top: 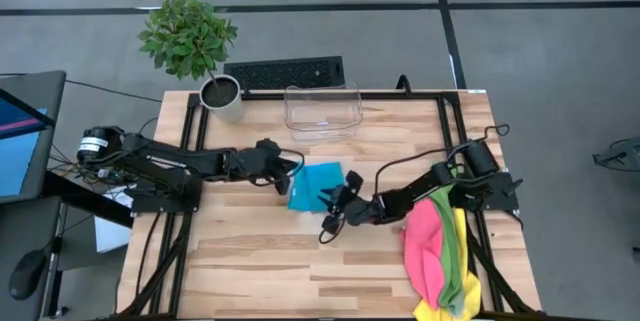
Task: Fold microfiber towels
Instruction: Fold the blue microfiber towel
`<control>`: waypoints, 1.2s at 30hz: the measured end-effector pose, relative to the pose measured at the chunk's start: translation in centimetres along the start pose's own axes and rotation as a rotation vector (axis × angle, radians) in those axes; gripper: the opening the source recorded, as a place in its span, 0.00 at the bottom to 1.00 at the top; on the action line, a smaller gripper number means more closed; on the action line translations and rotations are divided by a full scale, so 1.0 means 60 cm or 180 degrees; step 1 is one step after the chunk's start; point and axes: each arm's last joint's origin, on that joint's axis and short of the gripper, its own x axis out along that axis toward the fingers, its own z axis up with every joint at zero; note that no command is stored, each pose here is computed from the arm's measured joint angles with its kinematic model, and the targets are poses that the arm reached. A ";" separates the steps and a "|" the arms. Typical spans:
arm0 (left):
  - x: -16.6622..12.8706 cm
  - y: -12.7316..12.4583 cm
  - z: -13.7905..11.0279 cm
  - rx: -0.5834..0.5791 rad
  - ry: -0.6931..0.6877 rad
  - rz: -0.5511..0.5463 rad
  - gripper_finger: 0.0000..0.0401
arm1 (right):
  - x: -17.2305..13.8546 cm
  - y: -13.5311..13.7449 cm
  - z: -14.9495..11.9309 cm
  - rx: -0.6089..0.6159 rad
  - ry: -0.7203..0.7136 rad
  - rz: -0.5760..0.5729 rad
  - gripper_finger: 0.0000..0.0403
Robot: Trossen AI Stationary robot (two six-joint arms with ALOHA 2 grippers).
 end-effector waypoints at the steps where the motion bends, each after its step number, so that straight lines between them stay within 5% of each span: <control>1: 0.001 0.001 0.004 -0.0050 -0.0058 -0.0011 0.00 | -0.005 -0.001 -0.001 -0.0007 0.0024 -0.0068 0.29; 15: 0.071 0.006 -0.023 -0.0250 -0.0049 0.0030 0.00 | -0.020 -0.013 -0.038 0.0060 0.0451 -0.0434 0.29; 26: 0.091 -0.031 0.030 -0.0025 -0.0219 -0.0144 0.00 | -0.035 -0.002 -0.045 -0.0015 0.0402 -0.0533 0.29; 36: 0.150 -0.034 0.000 0.0022 0.0080 -0.0132 0.00 | -0.040 -0.003 -0.053 0.0056 0.0506 -0.0578 0.29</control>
